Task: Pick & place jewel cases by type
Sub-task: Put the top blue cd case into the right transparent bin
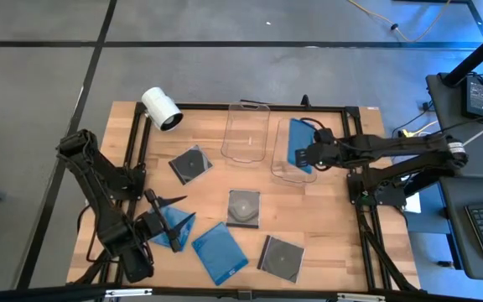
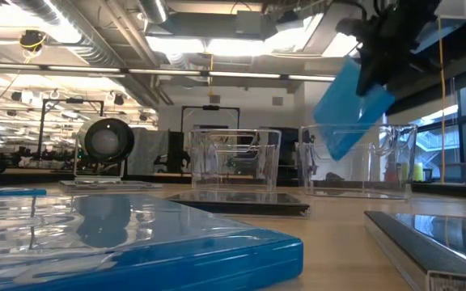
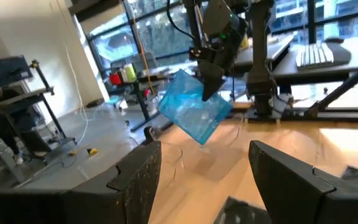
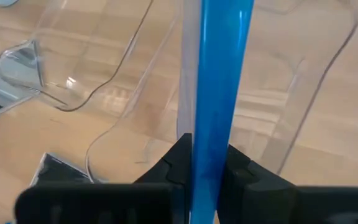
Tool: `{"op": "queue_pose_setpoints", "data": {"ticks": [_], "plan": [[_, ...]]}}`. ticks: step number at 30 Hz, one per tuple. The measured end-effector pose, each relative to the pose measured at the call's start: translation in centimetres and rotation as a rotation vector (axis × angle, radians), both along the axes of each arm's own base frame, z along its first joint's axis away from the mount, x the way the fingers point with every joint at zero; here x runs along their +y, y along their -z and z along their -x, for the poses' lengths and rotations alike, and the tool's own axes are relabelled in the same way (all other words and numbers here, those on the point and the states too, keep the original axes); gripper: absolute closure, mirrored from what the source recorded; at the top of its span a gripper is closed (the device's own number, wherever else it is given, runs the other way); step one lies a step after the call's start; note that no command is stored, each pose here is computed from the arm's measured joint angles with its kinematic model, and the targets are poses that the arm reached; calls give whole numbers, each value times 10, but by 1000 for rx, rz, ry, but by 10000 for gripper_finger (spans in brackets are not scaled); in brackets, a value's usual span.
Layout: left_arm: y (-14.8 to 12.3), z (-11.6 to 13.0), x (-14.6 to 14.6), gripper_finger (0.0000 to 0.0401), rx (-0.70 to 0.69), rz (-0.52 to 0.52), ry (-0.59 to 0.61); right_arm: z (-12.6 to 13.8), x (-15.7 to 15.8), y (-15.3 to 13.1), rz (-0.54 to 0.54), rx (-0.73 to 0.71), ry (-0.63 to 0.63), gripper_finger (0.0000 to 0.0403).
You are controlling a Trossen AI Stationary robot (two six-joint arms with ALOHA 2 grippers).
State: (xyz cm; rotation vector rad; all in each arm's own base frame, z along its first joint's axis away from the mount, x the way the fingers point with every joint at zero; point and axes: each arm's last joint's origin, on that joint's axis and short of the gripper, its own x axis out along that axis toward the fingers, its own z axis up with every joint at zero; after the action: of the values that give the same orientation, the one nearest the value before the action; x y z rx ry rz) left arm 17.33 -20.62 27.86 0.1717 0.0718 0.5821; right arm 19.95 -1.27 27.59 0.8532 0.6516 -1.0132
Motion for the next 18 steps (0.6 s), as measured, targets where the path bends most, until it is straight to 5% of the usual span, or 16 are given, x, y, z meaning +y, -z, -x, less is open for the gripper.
{"op": "queue_pose_setpoints", "data": {"ticks": [18], "plan": [[3, -18, 15, 162, 100, 53, -50, -2, -13, 46, -65, -42, 26, 357]]}}
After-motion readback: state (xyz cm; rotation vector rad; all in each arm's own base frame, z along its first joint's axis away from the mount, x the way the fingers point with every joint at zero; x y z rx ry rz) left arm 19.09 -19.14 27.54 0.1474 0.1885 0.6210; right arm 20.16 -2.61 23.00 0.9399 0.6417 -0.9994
